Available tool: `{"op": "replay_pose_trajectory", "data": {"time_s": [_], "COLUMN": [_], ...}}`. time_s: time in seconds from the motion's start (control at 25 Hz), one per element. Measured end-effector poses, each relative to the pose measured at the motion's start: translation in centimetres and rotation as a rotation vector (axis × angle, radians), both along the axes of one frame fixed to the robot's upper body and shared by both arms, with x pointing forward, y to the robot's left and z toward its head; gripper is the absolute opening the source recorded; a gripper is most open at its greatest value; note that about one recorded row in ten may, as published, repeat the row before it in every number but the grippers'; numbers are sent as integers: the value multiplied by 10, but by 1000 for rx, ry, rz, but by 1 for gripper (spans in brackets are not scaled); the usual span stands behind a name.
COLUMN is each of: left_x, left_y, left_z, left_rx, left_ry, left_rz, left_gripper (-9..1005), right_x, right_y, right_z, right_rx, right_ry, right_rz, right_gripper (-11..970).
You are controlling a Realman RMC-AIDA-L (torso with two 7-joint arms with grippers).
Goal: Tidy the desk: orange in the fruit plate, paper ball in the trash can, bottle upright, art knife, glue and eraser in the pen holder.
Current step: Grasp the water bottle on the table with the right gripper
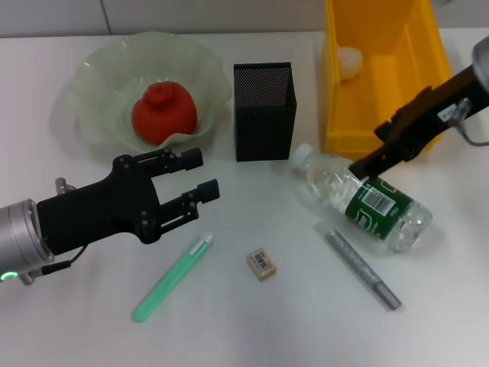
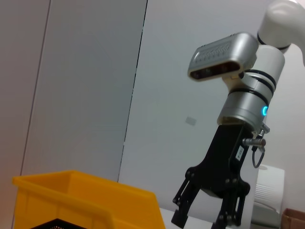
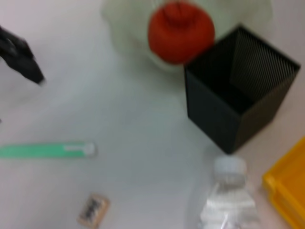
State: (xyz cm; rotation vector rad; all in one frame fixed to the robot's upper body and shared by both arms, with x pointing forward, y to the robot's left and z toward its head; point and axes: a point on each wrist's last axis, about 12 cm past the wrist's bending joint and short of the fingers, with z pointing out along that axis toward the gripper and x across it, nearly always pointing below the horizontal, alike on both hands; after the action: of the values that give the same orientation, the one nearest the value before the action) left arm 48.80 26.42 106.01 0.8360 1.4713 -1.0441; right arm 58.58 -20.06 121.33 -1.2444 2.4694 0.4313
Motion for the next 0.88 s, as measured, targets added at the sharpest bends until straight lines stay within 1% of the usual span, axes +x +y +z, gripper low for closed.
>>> {"op": "replay_pose_trajectory", "data": {"time_s": [0.04,0.16,0.2,0.28,0.4,0.52,0.8,0.88], "left_x": [0,0,0,0,0,0,0,0], "left_y": [0,0,0,0,0,0,0,0], "left_z": [0,-1,-1,0,-1,-1,-1,-1], "left_rx": [0,3,3,3,3,4,3,4], "left_ry": [0,2,2,1,2,3,3,4], "left_rz": [0,1,1,2,3,2,2,3], "left_gripper": [520,520,520,520,521,521,520,520], "right_x": [0,0,1,1,1,2,6,6], "right_y": [0,9,14,15,21,22,26,26], "right_z": [0,-5,-9,-11,-19,-22,-38,-40], "right_rx": [0,-80,-127,-139,-166,-172,-185,-186], "right_ry": [0,14,21,25,37,34,50,53], "right_rz": [0,2,-2,-3,1,-6,-29,-33], "right_gripper": [826,825,825,824,824,825,826,825]}}
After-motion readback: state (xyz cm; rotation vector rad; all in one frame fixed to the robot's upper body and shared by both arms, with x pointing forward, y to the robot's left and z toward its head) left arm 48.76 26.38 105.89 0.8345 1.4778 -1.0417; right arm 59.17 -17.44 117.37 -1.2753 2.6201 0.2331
